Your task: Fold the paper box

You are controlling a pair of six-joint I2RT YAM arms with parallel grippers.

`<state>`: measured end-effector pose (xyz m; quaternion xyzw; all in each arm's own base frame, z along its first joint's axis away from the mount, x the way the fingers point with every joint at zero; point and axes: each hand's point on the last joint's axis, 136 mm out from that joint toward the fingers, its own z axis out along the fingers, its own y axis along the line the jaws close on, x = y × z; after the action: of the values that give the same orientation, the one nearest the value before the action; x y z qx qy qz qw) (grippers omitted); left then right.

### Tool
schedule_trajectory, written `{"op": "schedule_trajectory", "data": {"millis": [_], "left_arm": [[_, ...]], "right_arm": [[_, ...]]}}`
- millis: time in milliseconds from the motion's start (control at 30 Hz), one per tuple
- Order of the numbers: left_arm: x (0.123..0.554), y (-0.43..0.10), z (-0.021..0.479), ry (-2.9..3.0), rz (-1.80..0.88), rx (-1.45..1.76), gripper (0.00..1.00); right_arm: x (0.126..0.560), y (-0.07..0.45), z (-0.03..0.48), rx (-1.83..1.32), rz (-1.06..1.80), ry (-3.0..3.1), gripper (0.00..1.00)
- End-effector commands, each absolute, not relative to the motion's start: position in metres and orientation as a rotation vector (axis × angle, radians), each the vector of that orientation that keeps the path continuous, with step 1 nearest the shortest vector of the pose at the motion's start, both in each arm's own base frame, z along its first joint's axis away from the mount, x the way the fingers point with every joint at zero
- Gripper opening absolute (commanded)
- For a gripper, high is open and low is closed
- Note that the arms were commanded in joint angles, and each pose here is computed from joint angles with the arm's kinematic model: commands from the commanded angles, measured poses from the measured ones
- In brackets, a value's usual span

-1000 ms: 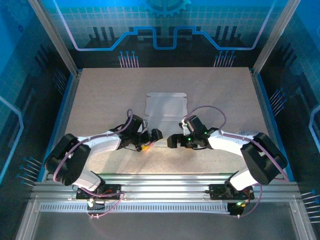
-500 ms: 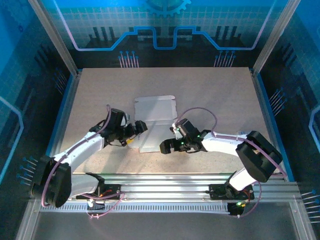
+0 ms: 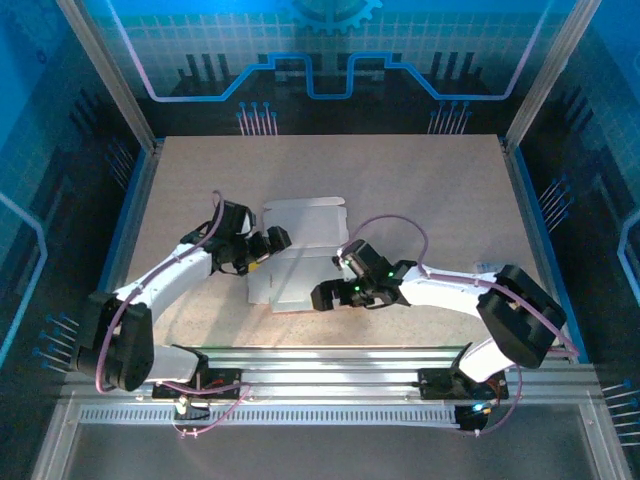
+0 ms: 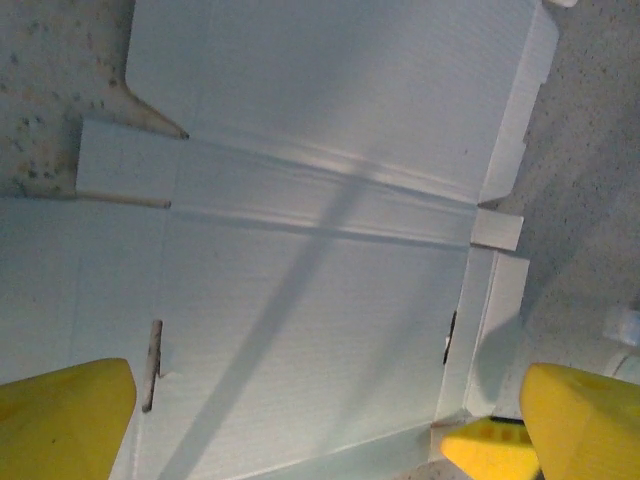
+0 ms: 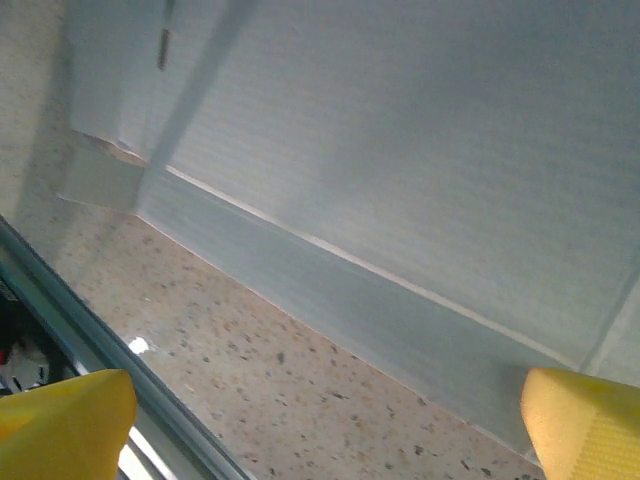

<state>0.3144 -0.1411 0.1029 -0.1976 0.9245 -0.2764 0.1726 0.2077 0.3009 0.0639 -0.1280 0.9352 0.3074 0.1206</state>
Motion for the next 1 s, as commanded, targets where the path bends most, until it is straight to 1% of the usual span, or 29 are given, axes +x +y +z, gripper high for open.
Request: {"op": "schedule_trajectory", "data": {"millis": [0,167,400,600,967], "left_arm": [[0.325,-0.131,0.103,2.643,-0.686,-0.527,0.99],[0.334,-0.127,0.094,2.667,-0.650,-0.533,0.99],[0.348,-0.118,0.077,2.705,-0.604,-0.543,0.99],[0.355,-0.116,0.067,2.727,-0.574,-0.534,1.00],[0.358,-0.111,0.045,2.771,-0.550,-0.550,0.99]], "right_arm": [[0.227,0.304,0.093,-0.407,0.868,2.658,1.00],[0.253,0.302,0.098,-0.368,0.834,2.644,1.00],[0.274,0.304,0.070,-0.334,0.817,2.700,1.00],[0.274,0.304,0.048,-0.313,0.814,2.739,1.00],[0.261,0.291,0.018,-0.270,0.774,2.801,1.00]]}}
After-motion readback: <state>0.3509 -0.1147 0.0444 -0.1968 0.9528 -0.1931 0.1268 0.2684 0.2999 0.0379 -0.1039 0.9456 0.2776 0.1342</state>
